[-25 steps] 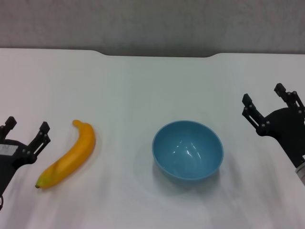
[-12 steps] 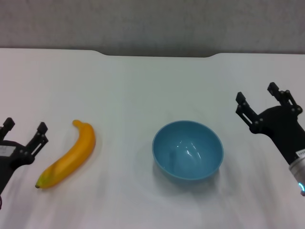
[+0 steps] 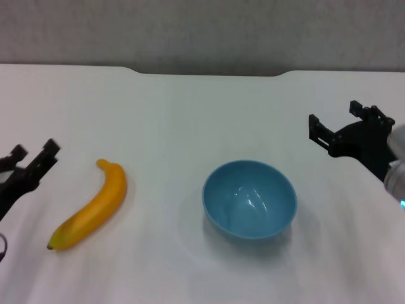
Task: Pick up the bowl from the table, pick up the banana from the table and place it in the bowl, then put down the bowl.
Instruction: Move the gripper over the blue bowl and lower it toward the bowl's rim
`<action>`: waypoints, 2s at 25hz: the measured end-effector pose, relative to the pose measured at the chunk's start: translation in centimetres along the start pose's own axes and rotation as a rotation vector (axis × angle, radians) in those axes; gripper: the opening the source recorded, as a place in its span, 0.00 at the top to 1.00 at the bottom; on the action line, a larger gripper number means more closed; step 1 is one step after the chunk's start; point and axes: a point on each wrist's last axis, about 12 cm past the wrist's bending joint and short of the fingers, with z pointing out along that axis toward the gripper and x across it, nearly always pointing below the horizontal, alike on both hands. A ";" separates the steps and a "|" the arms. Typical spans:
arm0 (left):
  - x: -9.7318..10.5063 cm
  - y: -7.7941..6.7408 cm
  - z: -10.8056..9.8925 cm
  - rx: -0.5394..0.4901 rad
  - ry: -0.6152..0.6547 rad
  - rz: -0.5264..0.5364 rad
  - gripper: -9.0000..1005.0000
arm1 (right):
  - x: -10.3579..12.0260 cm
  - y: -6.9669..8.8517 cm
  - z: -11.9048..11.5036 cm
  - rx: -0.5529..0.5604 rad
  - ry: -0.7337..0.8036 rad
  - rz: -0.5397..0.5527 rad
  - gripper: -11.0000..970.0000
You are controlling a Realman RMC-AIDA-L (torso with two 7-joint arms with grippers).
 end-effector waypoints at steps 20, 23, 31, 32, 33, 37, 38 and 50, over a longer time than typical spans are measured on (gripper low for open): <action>-1.8 -3.8 3.2 -0.135 0.309 0.324 0.11 | -2.1 -2.0 2.0 -0.103 0.429 0.134 0.14; -1.7 -3.9 3.3 -0.132 0.313 0.324 0.11 | -1.9 -1.5 3.2 -0.125 0.494 0.140 0.14; -1.4 -4.1 3.5 -0.126 0.321 0.325 0.11 | -1.1 1.1 4.4 -0.202 0.532 0.130 0.15; -1.4 -4.1 3.6 -0.126 0.321 0.326 0.11 | -1.1 1.1 4.4 -0.202 0.532 0.130 0.15; -1.4 -4.1 3.6 -0.126 0.321 0.327 0.11 | -1.0 1.1 4.4 -0.203 0.535 0.132 0.15; -1.4 -4.1 3.7 -0.126 0.321 0.330 0.11 | -0.3 1.2 4.4 -0.204 0.550 0.150 0.15; -1.4 -4.1 3.7 -0.128 0.322 0.331 0.11 | -0.1 1.2 4.4 -0.204 0.552 0.152 0.15; -1.3 -4.1 3.7 -0.134 0.325 0.335 0.11 | 2.1 1.7 4.9 -0.199 0.558 0.154 0.15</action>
